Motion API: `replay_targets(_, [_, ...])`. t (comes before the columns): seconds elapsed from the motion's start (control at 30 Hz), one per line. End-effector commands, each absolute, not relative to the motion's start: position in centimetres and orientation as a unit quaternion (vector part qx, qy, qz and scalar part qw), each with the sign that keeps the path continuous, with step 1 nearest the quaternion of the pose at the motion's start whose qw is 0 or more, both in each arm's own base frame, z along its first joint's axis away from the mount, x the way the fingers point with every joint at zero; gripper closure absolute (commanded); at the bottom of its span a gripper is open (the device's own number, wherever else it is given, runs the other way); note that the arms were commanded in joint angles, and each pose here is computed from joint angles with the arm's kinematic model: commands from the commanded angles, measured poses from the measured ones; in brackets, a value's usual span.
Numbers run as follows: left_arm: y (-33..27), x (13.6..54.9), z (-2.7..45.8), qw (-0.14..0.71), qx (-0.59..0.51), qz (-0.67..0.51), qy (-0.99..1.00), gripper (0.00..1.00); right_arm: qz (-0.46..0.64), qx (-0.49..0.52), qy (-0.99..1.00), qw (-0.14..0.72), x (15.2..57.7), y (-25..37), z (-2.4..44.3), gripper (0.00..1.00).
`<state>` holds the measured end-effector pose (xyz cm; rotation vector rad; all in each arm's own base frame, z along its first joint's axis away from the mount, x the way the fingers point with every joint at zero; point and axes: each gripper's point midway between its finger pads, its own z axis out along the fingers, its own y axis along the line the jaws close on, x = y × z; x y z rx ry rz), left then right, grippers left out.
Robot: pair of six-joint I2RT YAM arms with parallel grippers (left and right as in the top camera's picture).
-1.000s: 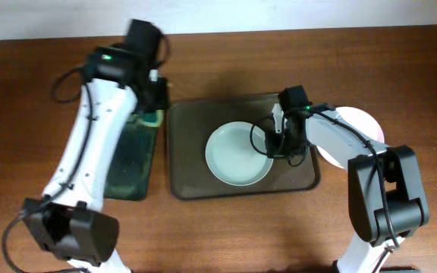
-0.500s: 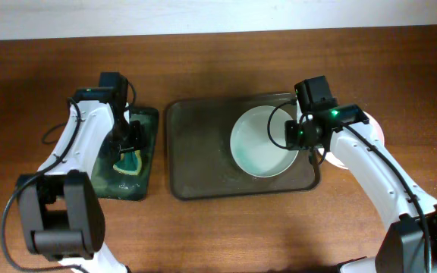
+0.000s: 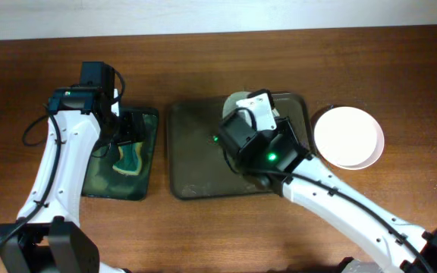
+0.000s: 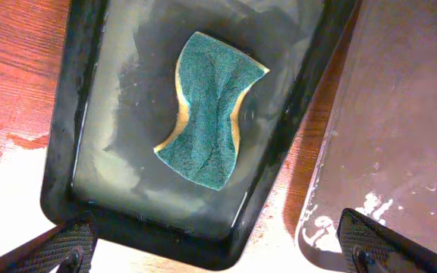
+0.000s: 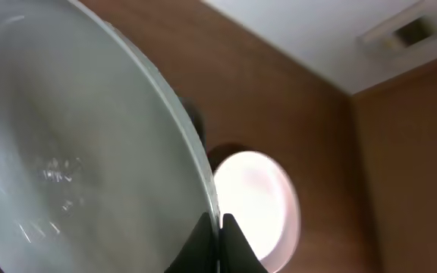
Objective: Clean dirty plates on tray and stack at the side
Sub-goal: 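Lift the scrubbed plate by its rim with the right gripper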
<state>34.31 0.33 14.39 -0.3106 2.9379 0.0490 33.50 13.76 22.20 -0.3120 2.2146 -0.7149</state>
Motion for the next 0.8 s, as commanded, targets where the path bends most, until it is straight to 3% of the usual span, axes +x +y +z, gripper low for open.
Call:
replay_targets(0.0, [0.37,34.57,15.17,0.105,-0.105,0.011,0.989,0.01,-0.34,-0.113,0.824,0.439,32.62,13.58,26.13,0.96])
replay_targets(0.77, [0.37,34.57,15.17,0.105,-0.105,0.01,0.989,0.01,-0.351,-0.139,0.822,0.427,31.79,13.81,25.87,0.96])
